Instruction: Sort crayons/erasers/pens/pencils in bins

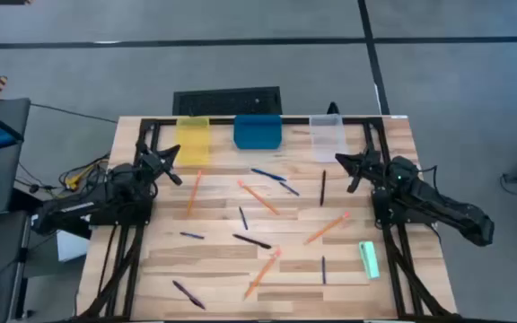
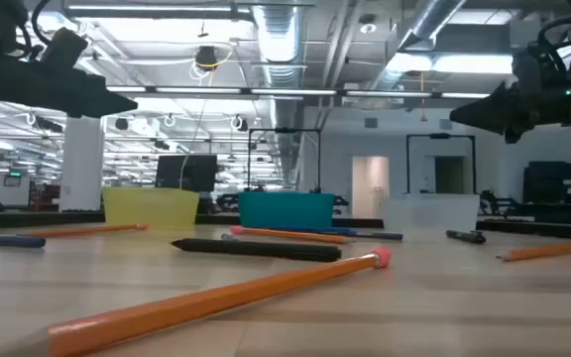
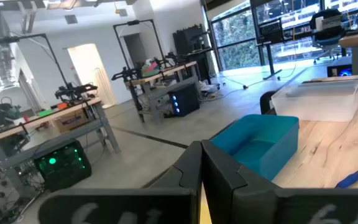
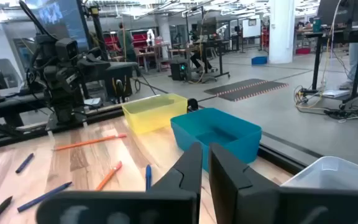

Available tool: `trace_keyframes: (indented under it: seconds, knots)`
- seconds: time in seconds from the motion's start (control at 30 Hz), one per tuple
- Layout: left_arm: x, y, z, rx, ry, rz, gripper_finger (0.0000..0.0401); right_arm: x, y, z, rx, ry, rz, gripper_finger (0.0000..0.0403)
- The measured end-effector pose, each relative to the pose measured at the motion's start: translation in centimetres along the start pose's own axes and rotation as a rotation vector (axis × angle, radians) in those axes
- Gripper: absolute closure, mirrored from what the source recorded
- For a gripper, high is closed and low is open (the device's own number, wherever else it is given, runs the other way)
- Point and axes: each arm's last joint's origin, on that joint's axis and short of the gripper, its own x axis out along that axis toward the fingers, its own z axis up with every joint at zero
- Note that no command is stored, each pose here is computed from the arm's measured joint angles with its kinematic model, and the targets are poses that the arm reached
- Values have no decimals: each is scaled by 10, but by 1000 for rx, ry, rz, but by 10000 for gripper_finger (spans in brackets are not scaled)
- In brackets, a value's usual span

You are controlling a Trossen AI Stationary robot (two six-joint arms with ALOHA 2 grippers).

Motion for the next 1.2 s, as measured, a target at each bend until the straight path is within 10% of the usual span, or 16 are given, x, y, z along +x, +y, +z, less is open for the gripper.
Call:
trace_keyframes:
  seconds: [1.2]
  knots:
    - [0,0,0,0,0,0,401,0,0,1,0,-15,1,365]
